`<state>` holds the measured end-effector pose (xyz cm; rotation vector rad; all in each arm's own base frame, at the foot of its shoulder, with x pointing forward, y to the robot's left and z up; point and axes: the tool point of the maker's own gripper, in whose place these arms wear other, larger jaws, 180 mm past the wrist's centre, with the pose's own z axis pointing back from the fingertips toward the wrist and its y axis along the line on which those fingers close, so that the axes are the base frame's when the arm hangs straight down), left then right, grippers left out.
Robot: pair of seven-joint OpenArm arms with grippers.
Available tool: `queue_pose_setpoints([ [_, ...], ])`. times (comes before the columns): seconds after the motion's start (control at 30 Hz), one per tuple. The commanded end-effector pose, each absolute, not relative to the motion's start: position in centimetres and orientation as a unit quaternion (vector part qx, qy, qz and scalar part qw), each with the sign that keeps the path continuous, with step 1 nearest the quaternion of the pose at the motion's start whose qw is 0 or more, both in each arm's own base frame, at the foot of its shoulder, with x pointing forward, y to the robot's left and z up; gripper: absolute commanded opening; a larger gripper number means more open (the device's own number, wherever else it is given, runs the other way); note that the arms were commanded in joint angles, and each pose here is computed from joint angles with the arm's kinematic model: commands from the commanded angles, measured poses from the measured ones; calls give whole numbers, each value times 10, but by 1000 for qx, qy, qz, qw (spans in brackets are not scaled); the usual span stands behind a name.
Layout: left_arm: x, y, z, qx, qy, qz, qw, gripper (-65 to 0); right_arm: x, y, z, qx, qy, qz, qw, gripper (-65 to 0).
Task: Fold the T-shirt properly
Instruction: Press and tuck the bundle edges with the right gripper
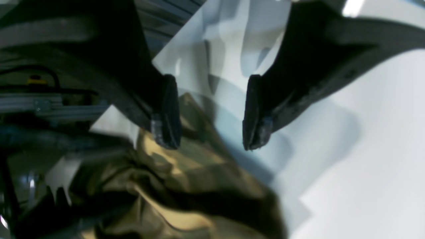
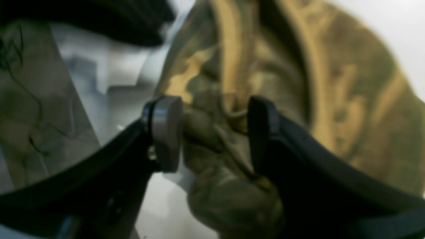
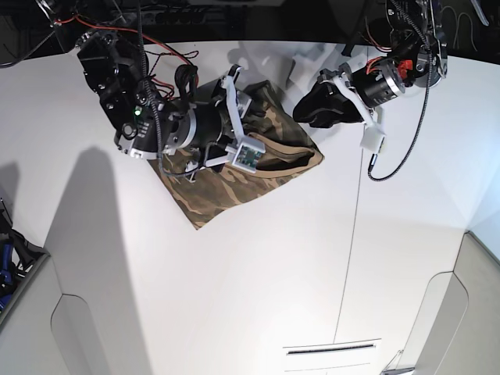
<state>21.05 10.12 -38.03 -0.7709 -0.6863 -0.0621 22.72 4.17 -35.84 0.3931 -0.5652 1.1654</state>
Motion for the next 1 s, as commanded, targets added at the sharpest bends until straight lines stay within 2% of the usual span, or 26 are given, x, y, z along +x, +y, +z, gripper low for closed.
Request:
queue_pose_setpoints([
  [0.0,217,105,-369,-371,-349,-34,860,-319,233,45,-349,183,-284,541,770,-342],
  [0.07,218,109,-369,-367,-352,-29,861,-319,232,45,-350,181,-289,547,765,-346],
  [0.1,218,111,-369,-365,-354,-27,861,-319,233,43,-350,177,-292,547,764,-378],
  [0.23,220,118,-368,-358,-358,-20,862,-319,236,39,-352,170,-292,543,769,-627],
  [0.27,220,121,-368,-356,-360,-18,862,-319,236,39,-351,171,-294,542,768,-650],
  [0.43,223,137,-365,-342,-372,-2,863,-319,229,48,-346,206,-293,532,768,-650],
  [0.63,224,159,-360,-329,-386,24,861,-319,214,67,-322,273,-305,525,746,-650],
  [0.8,223,160,-357,-336,-387,28,858,-319,205,76,-300,298,-322,531,725,-650],
  [0.97,223,160,-358,-335,-386,28,859,-319,202,85,-292,313,-328,528,718,-650],
])
